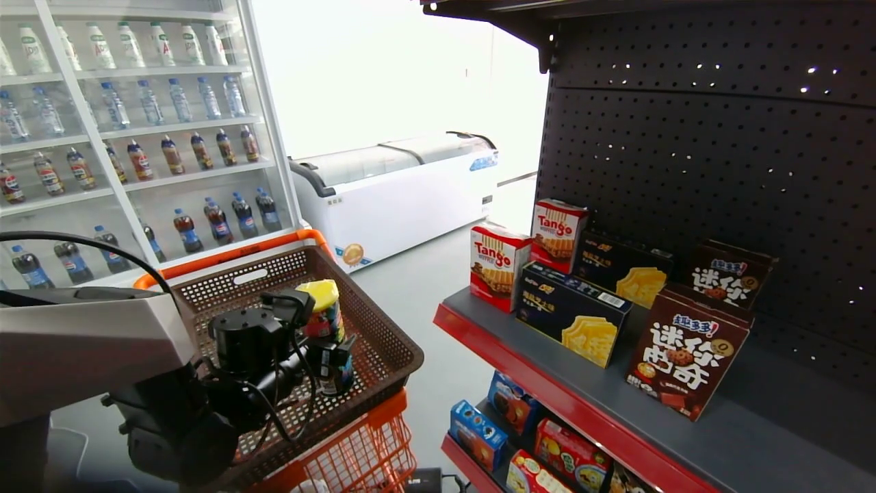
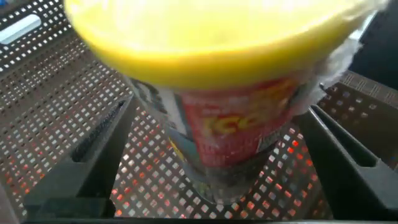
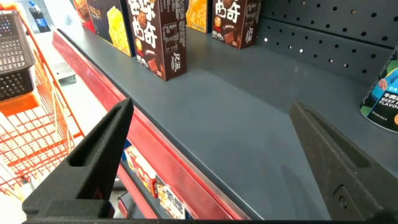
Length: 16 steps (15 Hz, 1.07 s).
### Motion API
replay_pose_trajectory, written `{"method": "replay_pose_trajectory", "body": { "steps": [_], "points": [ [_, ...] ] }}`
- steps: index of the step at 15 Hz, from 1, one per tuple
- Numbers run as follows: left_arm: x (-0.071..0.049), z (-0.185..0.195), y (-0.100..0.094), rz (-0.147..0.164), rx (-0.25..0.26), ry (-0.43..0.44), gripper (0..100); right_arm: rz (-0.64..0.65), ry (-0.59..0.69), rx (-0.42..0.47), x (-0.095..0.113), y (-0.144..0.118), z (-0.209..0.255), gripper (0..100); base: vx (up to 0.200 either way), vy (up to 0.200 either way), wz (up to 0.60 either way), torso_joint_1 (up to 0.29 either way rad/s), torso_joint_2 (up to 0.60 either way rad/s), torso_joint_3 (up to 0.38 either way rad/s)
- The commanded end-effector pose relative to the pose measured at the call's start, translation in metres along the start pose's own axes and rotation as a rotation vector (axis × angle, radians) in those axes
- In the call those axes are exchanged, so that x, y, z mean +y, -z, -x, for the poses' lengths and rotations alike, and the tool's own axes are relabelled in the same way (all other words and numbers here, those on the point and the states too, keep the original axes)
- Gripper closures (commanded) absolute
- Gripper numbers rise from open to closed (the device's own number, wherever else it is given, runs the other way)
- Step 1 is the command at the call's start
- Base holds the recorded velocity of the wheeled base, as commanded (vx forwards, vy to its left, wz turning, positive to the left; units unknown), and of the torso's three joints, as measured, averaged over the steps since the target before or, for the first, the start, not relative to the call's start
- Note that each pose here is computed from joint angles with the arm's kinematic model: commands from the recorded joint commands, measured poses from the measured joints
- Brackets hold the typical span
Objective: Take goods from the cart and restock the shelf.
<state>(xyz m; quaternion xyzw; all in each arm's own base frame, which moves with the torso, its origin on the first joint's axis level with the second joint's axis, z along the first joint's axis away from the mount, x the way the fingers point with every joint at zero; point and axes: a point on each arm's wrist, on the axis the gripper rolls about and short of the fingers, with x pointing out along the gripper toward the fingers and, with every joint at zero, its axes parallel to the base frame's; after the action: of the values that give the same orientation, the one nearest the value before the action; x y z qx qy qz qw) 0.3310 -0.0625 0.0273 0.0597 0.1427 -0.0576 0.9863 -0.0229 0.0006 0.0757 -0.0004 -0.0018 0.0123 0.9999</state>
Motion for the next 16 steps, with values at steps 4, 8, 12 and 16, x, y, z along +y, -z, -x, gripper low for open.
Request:
{"method": "replay_pose_trajectory", "body": {
  "steps": [4,8,12,16],
  "points": [
    [0.0,-0.009,0.016,-0.008,0.036,-0.002,0,0.001,0.0,0.001,0.0,0.0,0.0,0,0.0,0.0,0.0,0.0,0.0,0.0],
    [0.002,-0.012,0.012,-0.055,-0.007,-0.012,100,0.001,-0.001,0.001,0.0,0.0,0.0,0,0.0,0.0,0.0,0.0,0.0,0.0],
    [0.001,-0.008,0.0,-0.076,-0.027,-0.019,100,0.001,-0.001,0.001,0.0,0.0,0.0,0,0.0,0.0,0.0,0.0,0.0,0.0],
    [0.005,0.005,-0.063,-0.056,-0.109,0.029,100,0.001,0.0,0.001,0.0,0.0,0.0,0,0.0,0.0,0.0,0.0,0.0,0.0]
  ]
}}
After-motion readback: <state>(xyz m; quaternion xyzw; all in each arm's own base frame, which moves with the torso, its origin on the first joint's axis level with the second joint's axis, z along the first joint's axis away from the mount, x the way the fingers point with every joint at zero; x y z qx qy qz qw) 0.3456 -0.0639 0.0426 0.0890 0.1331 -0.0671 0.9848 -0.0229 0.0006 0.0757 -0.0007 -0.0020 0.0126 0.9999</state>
